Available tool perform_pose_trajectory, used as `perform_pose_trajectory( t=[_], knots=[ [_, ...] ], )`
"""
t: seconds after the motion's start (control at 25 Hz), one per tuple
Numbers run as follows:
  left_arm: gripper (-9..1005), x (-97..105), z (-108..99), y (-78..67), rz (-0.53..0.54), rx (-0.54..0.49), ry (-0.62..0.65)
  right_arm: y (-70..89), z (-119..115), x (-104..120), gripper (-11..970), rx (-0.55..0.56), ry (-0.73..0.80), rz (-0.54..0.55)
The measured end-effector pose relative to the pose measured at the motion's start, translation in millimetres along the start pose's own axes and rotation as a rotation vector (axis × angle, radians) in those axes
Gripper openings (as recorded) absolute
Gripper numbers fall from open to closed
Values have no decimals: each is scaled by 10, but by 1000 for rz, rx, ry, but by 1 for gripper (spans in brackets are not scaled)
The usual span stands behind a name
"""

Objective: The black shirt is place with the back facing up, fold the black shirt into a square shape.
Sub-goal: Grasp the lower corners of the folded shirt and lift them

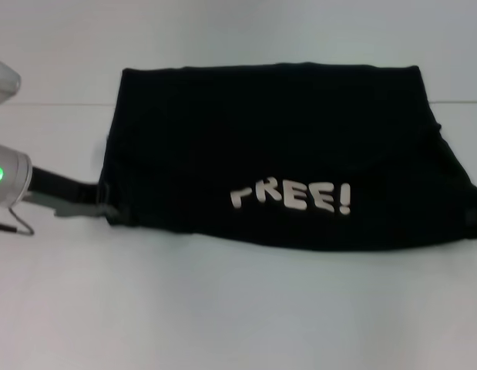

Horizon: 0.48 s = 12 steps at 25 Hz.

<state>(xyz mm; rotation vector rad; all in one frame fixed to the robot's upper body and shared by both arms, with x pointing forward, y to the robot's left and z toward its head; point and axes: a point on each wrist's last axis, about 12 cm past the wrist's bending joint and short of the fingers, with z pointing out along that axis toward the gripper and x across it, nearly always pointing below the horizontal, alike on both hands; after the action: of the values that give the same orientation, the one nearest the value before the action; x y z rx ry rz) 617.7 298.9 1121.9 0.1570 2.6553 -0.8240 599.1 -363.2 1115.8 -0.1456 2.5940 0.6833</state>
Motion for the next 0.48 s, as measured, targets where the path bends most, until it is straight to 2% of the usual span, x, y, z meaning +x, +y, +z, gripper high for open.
perform_pose_trajectory(
  t=[0.24,0.48],
  knots=[
    [40,267,-115,-99,46,90,214,-56,-185,220,73,-57,150,19],
    [41,472,-196,-153,78,159,358,-66,-290,389,73,-67,277,16]
  ],
)
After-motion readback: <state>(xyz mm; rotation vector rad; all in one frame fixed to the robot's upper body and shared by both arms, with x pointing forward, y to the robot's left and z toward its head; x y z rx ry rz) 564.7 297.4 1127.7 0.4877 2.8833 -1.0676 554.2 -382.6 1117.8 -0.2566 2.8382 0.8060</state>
